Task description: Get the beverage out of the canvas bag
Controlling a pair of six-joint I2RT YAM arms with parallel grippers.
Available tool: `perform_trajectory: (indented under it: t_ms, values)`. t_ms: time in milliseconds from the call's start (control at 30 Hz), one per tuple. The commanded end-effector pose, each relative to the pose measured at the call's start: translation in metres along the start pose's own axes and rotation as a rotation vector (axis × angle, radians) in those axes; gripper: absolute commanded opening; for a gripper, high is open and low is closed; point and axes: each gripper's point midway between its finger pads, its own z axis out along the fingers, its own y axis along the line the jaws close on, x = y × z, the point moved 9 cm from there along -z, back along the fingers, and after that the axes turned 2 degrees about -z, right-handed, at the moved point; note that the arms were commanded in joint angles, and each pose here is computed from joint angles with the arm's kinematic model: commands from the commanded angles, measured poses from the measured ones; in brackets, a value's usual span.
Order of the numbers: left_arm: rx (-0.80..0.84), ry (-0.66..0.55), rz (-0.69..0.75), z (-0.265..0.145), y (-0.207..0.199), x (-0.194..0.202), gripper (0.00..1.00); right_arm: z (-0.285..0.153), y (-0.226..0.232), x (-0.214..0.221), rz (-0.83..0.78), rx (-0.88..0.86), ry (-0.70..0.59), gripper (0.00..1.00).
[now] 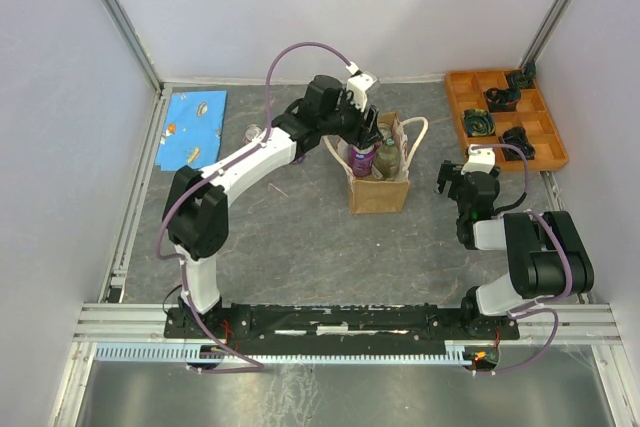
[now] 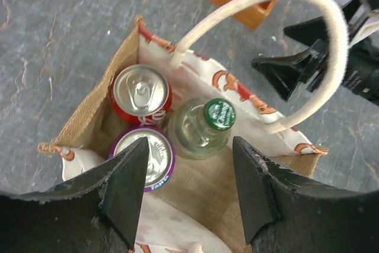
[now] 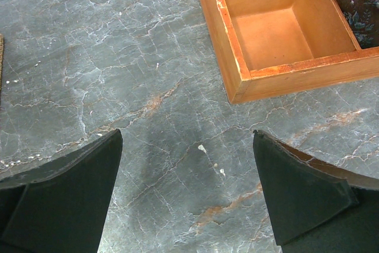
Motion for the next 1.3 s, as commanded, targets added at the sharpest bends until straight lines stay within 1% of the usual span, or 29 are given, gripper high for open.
perform_trajectory:
  t_ms: [0, 167, 300, 500, 633, 767, 867, 1033, 1267]
  values:
    - [-0.093, -0.008, -0.011, -0.006, 0.005, -0.018, 0.65, 0.005, 0.0, -0.013, 0.0, -0.001, -0.052, 0.99]
    - [-0.142, 0.092, 0.013, 0.003, 0.016, -0.004, 0.72, 0.005, 0.0, -0.013, 0.001, -0.002, -0.053, 0.99]
    - [-0.156, 0.145, 0.028, 0.011, 0.023, 0.007, 0.73, 0.005, 0.0, -0.013, 0.0, -0.001, -0.052, 0.99]
    - [-0.195, 0.275, 0.057, 0.026, 0.038, 0.028, 0.75, 0.005, 0.0, -0.013, 0.001, -0.001, -0.052, 0.99]
    - [-0.209, 0.299, 0.08, 0.027, 0.042, 0.033, 0.77, 0.005, 0.0, -0.013, 0.001, -0.001, -0.052, 0.99]
    - [-0.201, 0.323, 0.096, 0.026, 0.042, 0.033, 0.82, 0.005, 0.0, -0.013, 0.001, -0.001, -0.053, 0.99]
    - [-0.203, 0.331, 0.101, 0.025, 0.042, 0.035, 0.84, 0.005, 0.0, -0.013, 0.001, -0.001, -0.052, 0.99]
    - [-0.201, 0.352, 0.1, 0.032, 0.045, 0.043, 0.84, 0.005, 0.0, -0.013, 0.001, -0.001, -0.053, 0.99]
    - [-0.195, 0.373, 0.096, 0.045, 0.052, 0.056, 0.79, 0.005, 0.0, -0.013, 0.001, -0.001, -0.052, 0.99]
